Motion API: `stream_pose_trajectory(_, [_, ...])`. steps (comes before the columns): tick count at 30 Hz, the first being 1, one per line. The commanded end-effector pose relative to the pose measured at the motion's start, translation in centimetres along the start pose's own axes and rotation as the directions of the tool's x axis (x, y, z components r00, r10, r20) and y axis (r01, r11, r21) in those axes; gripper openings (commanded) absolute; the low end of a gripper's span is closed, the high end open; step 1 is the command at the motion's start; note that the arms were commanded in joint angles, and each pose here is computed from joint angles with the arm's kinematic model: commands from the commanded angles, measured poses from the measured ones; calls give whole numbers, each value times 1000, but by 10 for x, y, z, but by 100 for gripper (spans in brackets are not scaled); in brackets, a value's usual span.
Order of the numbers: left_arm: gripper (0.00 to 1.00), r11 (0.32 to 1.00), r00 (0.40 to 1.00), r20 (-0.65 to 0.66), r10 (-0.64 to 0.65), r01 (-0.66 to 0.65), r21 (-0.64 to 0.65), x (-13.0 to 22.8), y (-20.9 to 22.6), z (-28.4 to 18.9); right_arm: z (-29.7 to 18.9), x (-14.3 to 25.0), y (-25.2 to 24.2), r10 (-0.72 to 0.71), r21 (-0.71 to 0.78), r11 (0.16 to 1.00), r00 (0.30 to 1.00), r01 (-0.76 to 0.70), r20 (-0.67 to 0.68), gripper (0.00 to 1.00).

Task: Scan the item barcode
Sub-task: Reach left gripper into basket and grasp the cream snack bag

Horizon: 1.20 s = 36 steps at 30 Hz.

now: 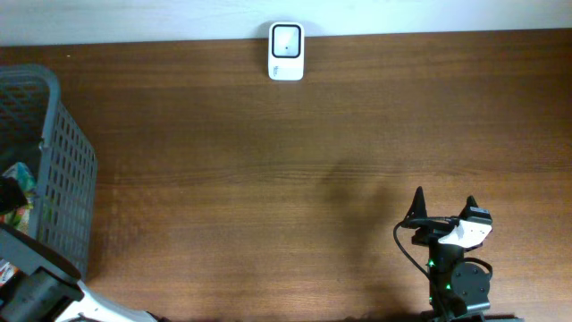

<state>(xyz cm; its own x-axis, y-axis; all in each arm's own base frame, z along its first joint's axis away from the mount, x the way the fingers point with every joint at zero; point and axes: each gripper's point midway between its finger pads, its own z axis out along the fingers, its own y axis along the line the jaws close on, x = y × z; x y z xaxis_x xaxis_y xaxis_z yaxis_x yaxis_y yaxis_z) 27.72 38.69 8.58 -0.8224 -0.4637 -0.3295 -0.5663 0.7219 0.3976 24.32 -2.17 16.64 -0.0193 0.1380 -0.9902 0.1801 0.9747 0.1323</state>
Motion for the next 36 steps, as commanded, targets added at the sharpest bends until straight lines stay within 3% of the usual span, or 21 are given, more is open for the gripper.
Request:
stream_pose_trajectory(1, [84,997,999,-40,21,-18,73,21,-20,16,0,2,-2,-6,9,1000,1000,6,1,99])
stream_pose_trajectory(2, [73,997,999,-39,21,-18,73,22,-21,17,0,2,-2,-6,9,1000,1000,6,1,99])
stream_pose_trajectory(5, [3,997,999,-30,18,-16,69,20,-20,18,0,2,-2,-6,9,1000,1000,6,1,99])
stream_pose_trajectory(6, [0,998,1000,-26,17,-15,68,19,-20,18,0,2,-2,-6,10,1000,1000,6,1,99])
stream_pose_trajectory(10, [0,999,1000,25,0,-2,49,1,-9,3,0,2,-2,-6,10,1000,1000,6,1,99])
stream_pose_trajectory(13, [0,999,988,147,-36,35,11,-32,16,-39,0,2,-2,-6,9,1000,1000,6,1,99])
stream_pose_trajectory(15, [0,997,951,302,-65,75,-24,-68,40,-99,0,2,-2,-6,10,1000,1000,6,1,99])
stream_pose_trajectory(16, [0,996,924,376,-72,83,-14,-82,45,-130,0,2,-2,-6,9,1000,1000,6,1,99])
stream_pose_trajectory(18, [0,994,808,580,-106,91,55,-113,47,-212,0,2,-2,-6,9,1000,1000,6,1,99])
stream_pose_trajectory(21, [0,993,643,757,-117,98,70,-129,43,-305,0,2,-2,-6,9,1000,1000,6,1,99])
stream_pose_trajectory(24, [0,994,532,841,-105,39,100,-126,17,-371,0,2,-2,-6,9,1000,1000,6,1,99])
stream_pose_trajectory(27, [0,979,485,864,-137,-67,193,-112,-34,-416,0,2,-2,-6,9,1000,1000,6,1,99])
stream_pose_trajectory(31, [0,827,478,873,-94,-451,336,-74,-163,-462,0,2,-2,-6,9,1000,1000,6,1,99])
stream_pose_trajectory(33, [0,648,469,882,-52,-657,387,-39,-239,-485,0,2,-2,-6,9,1000,1000,6,1,98])
stream_pose_trajectory(36, [0,441,459,883,93,-814,377,16,-309,-486,0,2,-2,-6,9,1000,1000,6,1,99])
